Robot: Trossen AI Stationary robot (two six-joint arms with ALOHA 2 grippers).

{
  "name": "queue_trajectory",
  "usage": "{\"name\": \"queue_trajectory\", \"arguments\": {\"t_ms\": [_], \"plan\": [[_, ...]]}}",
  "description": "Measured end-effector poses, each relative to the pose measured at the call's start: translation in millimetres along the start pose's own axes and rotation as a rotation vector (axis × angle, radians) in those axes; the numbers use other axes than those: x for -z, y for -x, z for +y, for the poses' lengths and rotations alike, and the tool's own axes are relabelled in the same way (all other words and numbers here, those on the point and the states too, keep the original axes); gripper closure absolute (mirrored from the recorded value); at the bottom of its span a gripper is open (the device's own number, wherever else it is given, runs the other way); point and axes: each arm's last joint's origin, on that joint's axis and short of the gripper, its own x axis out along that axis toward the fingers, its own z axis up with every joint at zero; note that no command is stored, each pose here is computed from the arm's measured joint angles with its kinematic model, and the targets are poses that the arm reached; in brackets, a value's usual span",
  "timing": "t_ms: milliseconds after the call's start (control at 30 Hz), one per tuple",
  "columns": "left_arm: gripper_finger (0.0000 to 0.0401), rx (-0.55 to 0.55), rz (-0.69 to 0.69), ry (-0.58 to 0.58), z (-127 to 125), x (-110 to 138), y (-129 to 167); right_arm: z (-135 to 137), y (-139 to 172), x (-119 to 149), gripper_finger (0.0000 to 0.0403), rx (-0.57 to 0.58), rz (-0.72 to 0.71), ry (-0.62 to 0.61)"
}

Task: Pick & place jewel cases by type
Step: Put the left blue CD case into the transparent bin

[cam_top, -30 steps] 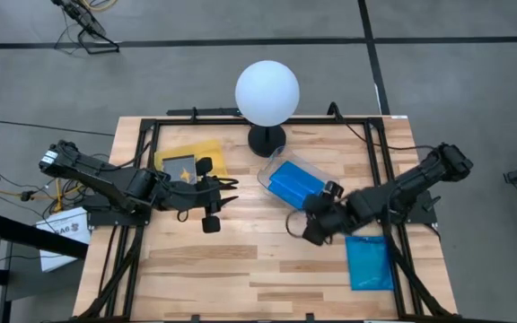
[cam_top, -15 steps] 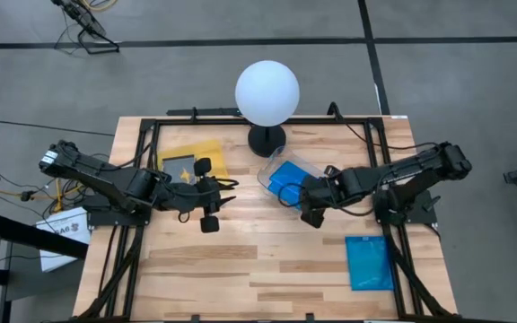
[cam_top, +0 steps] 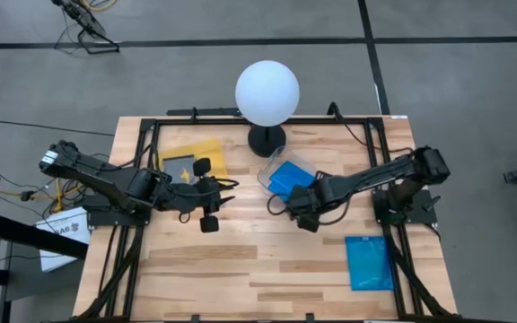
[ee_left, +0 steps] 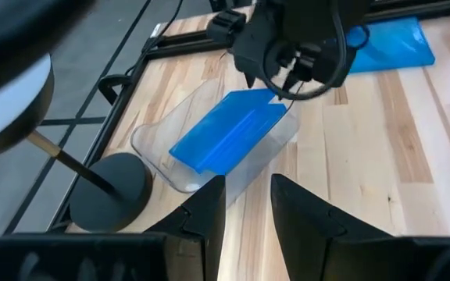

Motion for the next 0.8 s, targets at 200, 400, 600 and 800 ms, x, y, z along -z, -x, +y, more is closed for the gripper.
{"name": "queue_trajectory", "arguments": {"t_ms": [200,400,600,800], "plan": [[0.0304,-0.012,0.003,-0.003,-0.6,0.4,-1.6,5.4,-18.9,-5.4,0.0167,0.042,0.081,0.067],[0.0304,-0.019,0.008,-0.011,-0.6,1.0,-2.0,5.2,-27.1,-7.4,0.0213,0.077,0.126,0.078],[0.0304,-0.020,0.008,-0.014,-0.6,0.9,-2.0,3.2,-22.4,-6.1,0.0328,0.129,0.136,0.084],[0.0304,-0.020,0.011,-0.015,-0.6,1.2,-2.0,5.6,-2.2,-9.3,0.0386,0.165,0.122,0.075]]}}
